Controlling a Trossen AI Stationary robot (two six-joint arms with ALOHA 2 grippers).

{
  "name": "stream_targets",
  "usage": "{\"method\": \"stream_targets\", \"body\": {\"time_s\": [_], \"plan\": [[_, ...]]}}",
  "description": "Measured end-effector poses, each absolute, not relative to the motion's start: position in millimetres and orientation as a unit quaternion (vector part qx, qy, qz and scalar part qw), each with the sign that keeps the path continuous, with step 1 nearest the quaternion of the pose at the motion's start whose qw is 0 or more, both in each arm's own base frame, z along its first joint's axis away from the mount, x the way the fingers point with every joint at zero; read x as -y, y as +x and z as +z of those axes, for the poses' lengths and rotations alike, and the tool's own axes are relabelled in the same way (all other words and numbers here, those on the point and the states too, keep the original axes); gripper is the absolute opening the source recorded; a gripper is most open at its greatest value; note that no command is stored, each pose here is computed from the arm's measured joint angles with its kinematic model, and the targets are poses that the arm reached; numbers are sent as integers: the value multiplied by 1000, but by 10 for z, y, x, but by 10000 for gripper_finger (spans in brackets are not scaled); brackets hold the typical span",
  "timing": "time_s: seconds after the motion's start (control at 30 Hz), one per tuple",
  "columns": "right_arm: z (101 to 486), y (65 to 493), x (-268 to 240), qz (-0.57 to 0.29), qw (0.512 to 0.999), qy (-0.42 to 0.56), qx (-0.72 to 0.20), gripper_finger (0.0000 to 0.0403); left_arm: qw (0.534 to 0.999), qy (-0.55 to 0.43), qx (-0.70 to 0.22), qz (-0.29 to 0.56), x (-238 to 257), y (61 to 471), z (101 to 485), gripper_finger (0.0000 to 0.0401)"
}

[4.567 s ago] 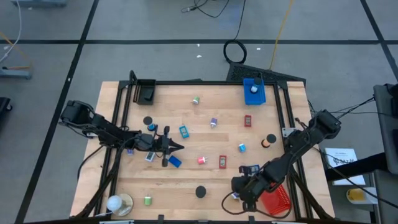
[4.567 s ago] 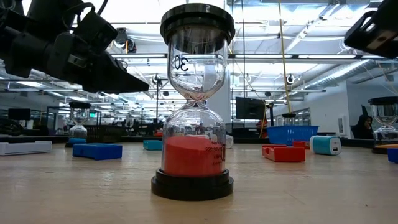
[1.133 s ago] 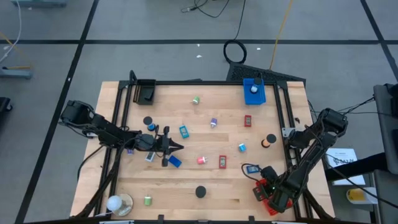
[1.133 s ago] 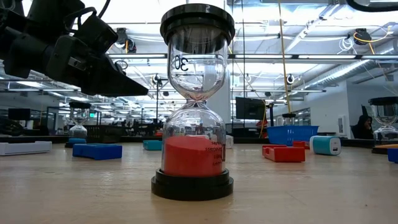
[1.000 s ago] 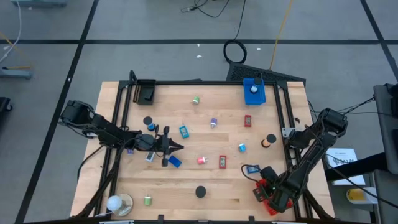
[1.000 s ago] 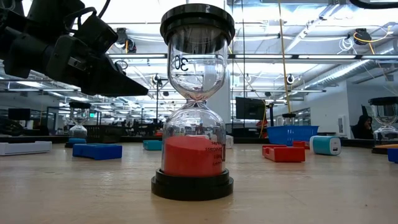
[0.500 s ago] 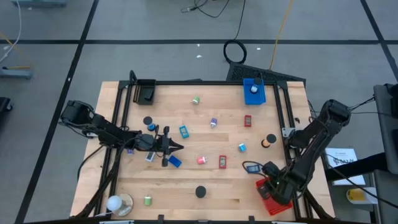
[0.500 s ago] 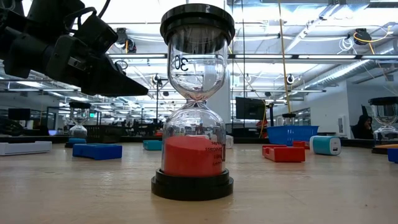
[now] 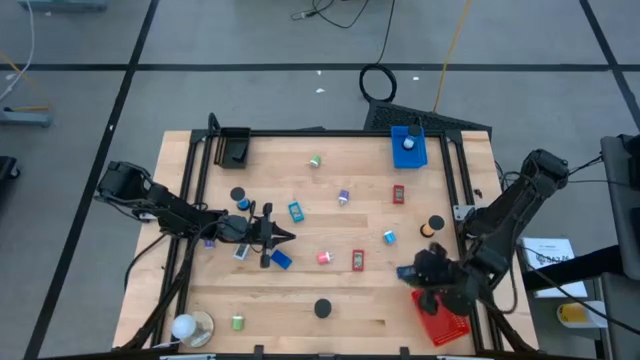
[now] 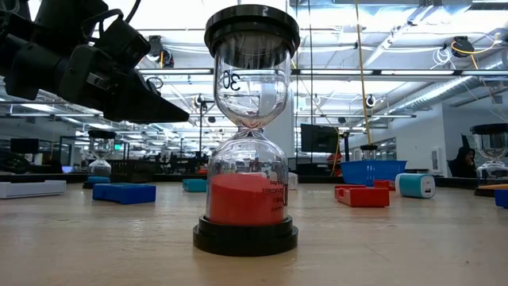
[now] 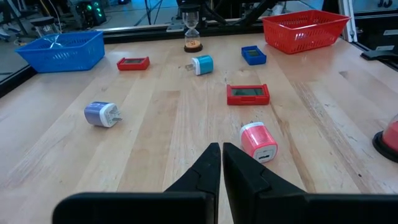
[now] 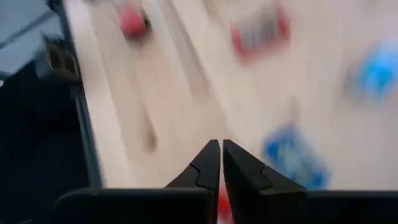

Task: Pick & Place Office items
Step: Put the left blue digital timer into the black basket

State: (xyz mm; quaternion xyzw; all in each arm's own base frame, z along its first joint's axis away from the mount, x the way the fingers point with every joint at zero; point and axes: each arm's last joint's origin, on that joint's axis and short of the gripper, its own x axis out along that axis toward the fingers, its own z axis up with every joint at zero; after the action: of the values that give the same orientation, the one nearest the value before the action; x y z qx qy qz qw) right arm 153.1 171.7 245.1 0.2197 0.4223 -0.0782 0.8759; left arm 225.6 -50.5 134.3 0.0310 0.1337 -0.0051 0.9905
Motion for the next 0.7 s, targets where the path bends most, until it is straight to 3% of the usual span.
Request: {"method": "stream_targets", "body": {"time_s": [0.27, 0.57, 0.7], "plan": [[2488, 1944, -1606, -66, 972, 51, -218, 1, 990, 32, -134, -5, 506, 2255, 1342, 26], [2344, 2294, -1021, -32, 999, 4, -15, 1, 984, 37, -172, -8, 502, 2233, 1270, 26], [2385, 2418, -680, -58, 998, 9, 14, 1, 985, 40, -166, -10, 532, 2221, 1297, 26]]}}
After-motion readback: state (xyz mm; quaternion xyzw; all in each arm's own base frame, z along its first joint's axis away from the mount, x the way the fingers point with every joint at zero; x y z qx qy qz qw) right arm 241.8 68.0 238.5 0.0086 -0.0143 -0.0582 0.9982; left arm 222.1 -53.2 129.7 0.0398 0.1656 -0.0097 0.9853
